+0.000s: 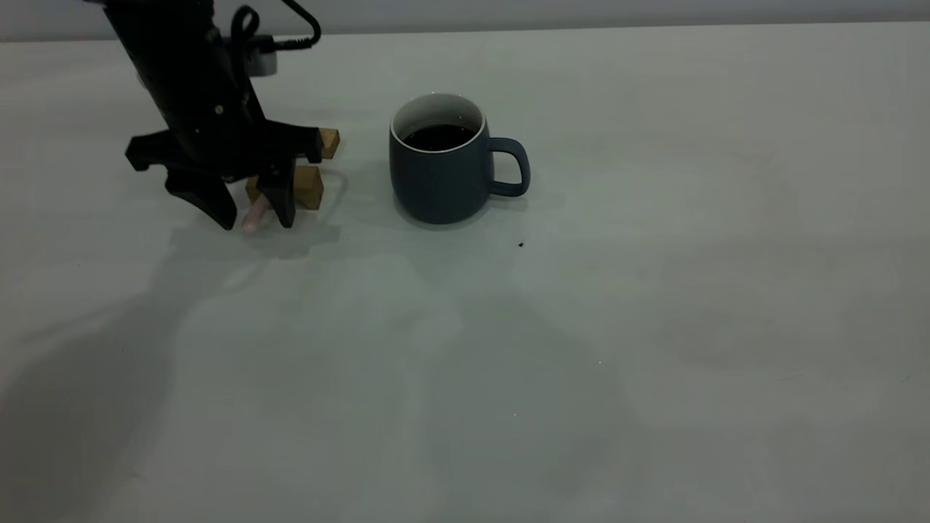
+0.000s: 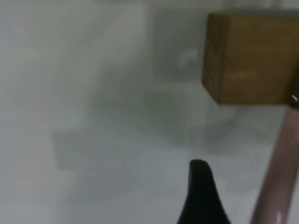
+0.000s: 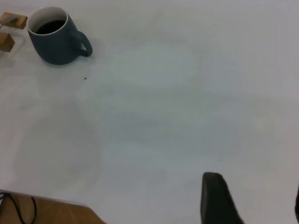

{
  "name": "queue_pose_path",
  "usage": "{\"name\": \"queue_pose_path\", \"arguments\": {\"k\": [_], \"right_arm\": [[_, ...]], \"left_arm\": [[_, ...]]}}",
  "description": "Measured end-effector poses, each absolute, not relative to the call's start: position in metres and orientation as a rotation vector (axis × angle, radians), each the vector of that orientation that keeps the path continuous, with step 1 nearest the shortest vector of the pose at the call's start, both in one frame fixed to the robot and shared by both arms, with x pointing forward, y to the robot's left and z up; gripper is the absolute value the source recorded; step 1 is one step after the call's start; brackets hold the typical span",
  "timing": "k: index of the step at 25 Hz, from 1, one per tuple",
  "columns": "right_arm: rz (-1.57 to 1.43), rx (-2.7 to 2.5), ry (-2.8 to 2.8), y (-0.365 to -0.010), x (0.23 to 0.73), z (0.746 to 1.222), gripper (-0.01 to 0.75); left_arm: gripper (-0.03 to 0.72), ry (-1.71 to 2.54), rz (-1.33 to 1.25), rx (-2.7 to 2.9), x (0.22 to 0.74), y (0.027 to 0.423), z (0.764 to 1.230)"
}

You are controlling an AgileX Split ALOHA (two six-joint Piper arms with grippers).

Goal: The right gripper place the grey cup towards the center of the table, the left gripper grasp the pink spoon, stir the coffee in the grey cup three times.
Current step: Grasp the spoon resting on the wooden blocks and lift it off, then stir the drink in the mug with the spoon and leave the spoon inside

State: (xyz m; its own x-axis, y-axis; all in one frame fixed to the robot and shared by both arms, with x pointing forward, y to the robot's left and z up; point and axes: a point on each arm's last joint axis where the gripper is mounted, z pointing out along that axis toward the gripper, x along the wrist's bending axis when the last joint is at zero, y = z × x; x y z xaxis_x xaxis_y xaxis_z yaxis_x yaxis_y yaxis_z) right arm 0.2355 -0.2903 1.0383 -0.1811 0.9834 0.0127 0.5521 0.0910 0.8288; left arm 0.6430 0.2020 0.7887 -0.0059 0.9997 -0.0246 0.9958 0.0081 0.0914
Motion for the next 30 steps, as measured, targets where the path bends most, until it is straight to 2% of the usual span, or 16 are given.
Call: {"name": "queue_pose_path", "arguments": {"k": [4, 7, 10, 12, 16, 22, 27, 30], "right_arm": [[0.969, 1.509, 1.800, -0.290, 0.235, 1.038, 0.438], [0.969, 1.509, 1.800, -0.290, 0.235, 1.038, 0.438], [0.969, 1.509, 1.800, -0.290, 0.235, 1.038, 0.438], [0.969, 1.509, 1.800, -0.290, 0.235, 1.038, 0.438], [0.969, 1.509, 1.800, -0.290, 0.235, 1.038, 0.438], [0.969, 1.509, 1.800, -0.290, 0.235, 1.038, 0.438], [0.969, 1.509, 1.800, -0.290, 0.235, 1.038, 0.438], [0.969, 1.509, 1.800, -0.290, 0.235, 1.038, 0.438]], "left_arm": [[0.555, 2.176, 0.067, 2.156, 0.646, 0.201, 0.780], [0.476, 2.177, 0.067, 2.156, 0.646, 0.201, 0.778], [0.304, 2.183, 0.066, 2.151, 0.646, 0.201, 0.779], [0.136, 2.201, 0.060, 2.138, 0.647, 0.201, 0.780], [0.131, 2.244, 0.011, 2.172, 0.653, 0.199, 0.799], [0.131, 2.237, -0.001, 2.118, 0.661, 0.187, 0.886], [0.131, 2.378, -0.158, 1.765, 0.656, 0.176, 0.955], [0.131, 2.525, -0.368, 1.375, 0.651, 0.164, 0.980]]}}
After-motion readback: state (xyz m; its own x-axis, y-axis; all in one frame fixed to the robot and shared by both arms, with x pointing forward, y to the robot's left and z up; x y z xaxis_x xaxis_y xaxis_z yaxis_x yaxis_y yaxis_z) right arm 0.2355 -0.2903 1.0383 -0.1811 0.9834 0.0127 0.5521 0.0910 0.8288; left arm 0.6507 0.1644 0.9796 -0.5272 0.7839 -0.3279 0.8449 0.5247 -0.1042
